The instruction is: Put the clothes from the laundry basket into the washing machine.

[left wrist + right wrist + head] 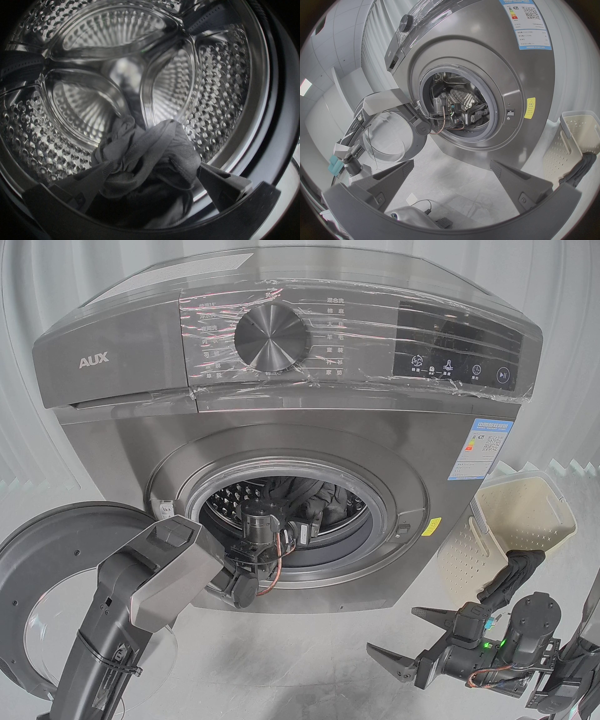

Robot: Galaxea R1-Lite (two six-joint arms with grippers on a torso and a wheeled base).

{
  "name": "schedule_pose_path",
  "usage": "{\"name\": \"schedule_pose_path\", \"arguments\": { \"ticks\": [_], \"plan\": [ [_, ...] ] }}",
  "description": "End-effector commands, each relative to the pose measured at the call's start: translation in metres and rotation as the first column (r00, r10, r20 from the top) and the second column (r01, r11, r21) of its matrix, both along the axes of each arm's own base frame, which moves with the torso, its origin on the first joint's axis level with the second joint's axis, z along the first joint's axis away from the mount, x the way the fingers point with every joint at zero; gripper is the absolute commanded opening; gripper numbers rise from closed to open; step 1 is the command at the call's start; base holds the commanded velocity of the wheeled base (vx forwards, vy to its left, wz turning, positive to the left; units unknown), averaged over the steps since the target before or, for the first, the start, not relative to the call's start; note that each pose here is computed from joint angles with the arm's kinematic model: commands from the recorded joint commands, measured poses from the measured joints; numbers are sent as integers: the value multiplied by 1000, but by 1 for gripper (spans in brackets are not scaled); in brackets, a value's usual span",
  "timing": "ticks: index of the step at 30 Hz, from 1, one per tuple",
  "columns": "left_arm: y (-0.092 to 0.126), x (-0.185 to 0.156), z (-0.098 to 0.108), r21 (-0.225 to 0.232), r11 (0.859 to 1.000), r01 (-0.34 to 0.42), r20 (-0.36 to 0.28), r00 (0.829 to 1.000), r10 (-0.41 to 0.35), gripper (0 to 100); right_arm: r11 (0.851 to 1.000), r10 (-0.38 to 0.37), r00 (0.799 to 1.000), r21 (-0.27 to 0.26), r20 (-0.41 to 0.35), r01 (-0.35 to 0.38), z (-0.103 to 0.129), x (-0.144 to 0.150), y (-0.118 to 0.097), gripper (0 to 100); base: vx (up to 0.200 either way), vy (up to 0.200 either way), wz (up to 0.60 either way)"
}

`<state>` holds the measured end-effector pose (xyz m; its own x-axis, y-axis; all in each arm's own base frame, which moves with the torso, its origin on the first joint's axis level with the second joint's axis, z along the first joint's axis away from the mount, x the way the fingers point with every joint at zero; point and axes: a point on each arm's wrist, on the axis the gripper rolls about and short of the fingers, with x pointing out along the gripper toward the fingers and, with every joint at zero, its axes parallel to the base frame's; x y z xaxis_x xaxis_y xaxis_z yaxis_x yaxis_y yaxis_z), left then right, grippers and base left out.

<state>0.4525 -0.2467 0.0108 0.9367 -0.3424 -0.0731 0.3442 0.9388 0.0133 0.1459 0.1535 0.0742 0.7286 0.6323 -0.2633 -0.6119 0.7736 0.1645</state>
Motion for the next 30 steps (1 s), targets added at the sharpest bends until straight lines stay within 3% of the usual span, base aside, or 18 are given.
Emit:
{"name": "schedule_pose_path", "arguments": {
  "ticks": [1, 5, 6, 12, 17, 23, 30],
  "plan": [
    [5, -6, -14, 31, 999, 16, -50, 999, -14, 100, 1000, 1, 1000, -1, 0, -1, 0, 0, 0, 100, 0, 0, 0],
    [6, -4, -26, 49, 999, 13, -60, 998, -10, 100, 1000, 1, 1000, -4, -4, -1, -1, 0, 0, 100, 0, 0, 0],
    [6, -2, -26, 56, 998, 8, -50, 999, -5, 0, 1000, -1, 1000, -4, -5, 1, -1, 0, 0, 100, 0, 0, 0],
    [7, 12, -17, 32, 999, -19, -3, 1000, 19, 0, 1000, -1, 1000, -5, -5, 1, -1, 0, 0, 100, 0, 0, 0],
    [12, 37, 0, -34, 994, -100, 109, 989, 103, 0, 1000, -1, 1000, -3, -2, 1, -1, 0, 0, 100, 0, 0, 0],
    [11, 53, 21, -115, 987, -111, 215, 967, 134, 0, 1000, -2, 1000, 3, 3, 2, 1, 0, 0, 100, 0, 0, 0],
    [9, 53, 19, -115, 987, -113, 213, 968, 136, 0, 1000, -2, 1000, 5, 5, 2, 1, 1, 0, 100, 0, 0, 0]
  ]
}}
